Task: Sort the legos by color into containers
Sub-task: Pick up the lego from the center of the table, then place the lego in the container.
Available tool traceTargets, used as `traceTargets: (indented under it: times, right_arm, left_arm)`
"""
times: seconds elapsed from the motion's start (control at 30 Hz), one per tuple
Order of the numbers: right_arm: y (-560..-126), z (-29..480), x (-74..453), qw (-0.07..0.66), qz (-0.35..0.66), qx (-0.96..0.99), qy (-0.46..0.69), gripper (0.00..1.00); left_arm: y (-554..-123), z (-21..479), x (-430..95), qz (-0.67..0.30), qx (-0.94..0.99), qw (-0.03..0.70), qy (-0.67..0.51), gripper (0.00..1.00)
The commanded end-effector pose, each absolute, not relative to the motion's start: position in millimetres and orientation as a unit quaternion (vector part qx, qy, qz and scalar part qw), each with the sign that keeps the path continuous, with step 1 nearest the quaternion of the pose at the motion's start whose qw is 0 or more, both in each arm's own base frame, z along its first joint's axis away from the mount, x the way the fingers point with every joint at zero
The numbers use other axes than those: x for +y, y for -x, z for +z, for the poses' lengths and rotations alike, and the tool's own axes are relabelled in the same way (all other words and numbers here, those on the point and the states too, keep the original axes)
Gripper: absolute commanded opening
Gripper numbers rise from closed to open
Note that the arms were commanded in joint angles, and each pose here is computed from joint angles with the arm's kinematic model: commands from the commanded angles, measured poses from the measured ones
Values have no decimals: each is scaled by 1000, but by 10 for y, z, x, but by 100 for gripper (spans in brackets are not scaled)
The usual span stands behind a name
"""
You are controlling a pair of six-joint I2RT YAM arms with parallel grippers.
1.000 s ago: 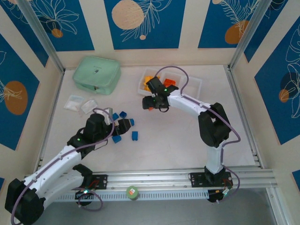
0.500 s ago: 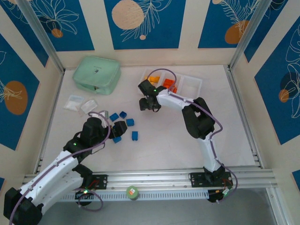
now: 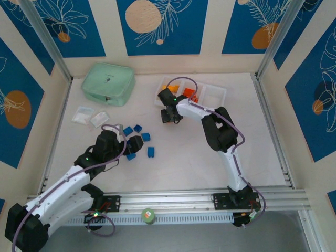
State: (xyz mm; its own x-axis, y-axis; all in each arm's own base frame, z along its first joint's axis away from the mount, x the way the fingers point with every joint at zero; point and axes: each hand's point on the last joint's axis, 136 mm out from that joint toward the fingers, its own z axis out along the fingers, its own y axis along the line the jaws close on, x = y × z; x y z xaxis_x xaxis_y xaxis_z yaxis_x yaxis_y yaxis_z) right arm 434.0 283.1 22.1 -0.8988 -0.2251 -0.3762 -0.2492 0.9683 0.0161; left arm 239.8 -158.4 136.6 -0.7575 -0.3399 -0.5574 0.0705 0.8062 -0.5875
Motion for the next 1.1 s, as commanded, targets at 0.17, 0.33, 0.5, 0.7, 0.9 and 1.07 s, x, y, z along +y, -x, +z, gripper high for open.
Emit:
traceTargets:
  times: [0.17,0.33,0.5,0.7,0.9,1.07]
  right_arm:
    - [-4287,438,2955,200,67,968,133,33]
    - [-4271,757,2942,223,92,962,128,28]
    - [-4342,1168,2771,256,103,955,111,27]
    - [-4669,1404,2241,291,63,953,61,27]
    - [-5092,1318,1820,299,35,954,17,27]
    - [-5415,1295,1649,310,16,951,2,35]
  left_arm:
    - [-2477,1434,-1589,-311,879,351,83,99]
    - [-2503,1478,-1638,-316,880,348,73,99]
    - [-2576,1555,-1724,-323,878,347,59,99]
    - [-2705,1594,-1871,-330,881,338,40,99]
    - [-2841,1589,-2003,-339,880,330,32,99]
    - [-2931,1581,-2071,-339,882,326,27,99]
